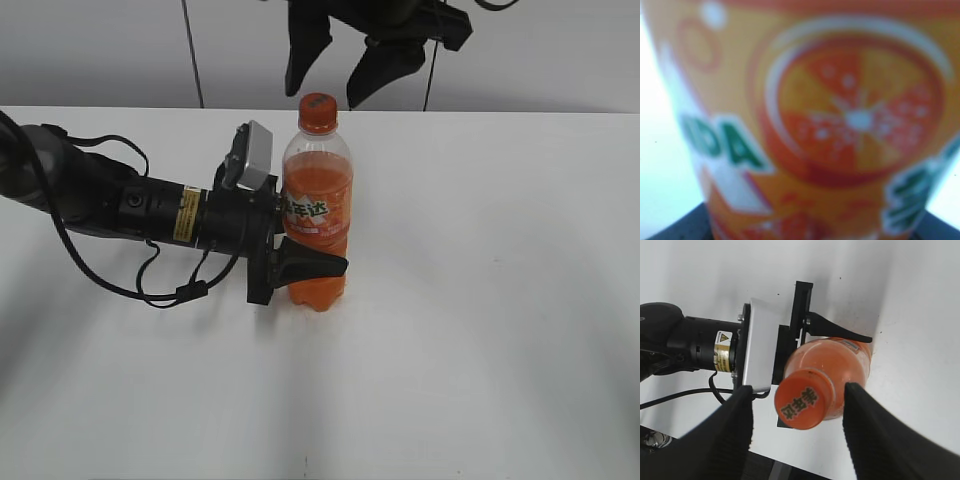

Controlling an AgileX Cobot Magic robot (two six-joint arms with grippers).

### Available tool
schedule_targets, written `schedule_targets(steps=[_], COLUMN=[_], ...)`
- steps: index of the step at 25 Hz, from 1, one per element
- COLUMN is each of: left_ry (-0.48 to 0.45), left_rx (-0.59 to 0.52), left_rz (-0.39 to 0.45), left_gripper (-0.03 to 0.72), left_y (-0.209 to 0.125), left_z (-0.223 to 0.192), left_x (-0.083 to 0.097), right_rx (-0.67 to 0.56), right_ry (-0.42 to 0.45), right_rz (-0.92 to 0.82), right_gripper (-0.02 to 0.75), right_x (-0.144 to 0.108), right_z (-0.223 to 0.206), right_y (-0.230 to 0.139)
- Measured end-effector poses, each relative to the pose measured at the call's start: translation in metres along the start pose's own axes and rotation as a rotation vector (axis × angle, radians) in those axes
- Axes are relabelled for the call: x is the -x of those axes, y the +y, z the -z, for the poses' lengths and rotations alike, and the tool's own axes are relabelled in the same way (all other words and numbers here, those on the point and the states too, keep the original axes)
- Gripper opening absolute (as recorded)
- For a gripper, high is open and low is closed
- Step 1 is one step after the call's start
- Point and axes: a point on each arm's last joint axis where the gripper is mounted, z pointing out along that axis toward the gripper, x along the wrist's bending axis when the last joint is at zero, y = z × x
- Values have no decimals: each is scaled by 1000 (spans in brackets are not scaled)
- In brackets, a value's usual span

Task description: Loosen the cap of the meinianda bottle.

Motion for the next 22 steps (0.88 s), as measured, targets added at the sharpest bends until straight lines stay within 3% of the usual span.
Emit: schedule_targets(steps=[19,22], left_ry=[0,0], left_rx=[0,0], left_rz=[0,0], left_gripper=[400,400], left_y=[0,0], left_z=[0,0], left_x=[0,0], right_rx=[-49,-50], right_ry=[-22,-23], right_rz=[-6,-7], right_gripper=[429,398], right_x=[3,3], right_z=[-17,-17], right_y=[0,0])
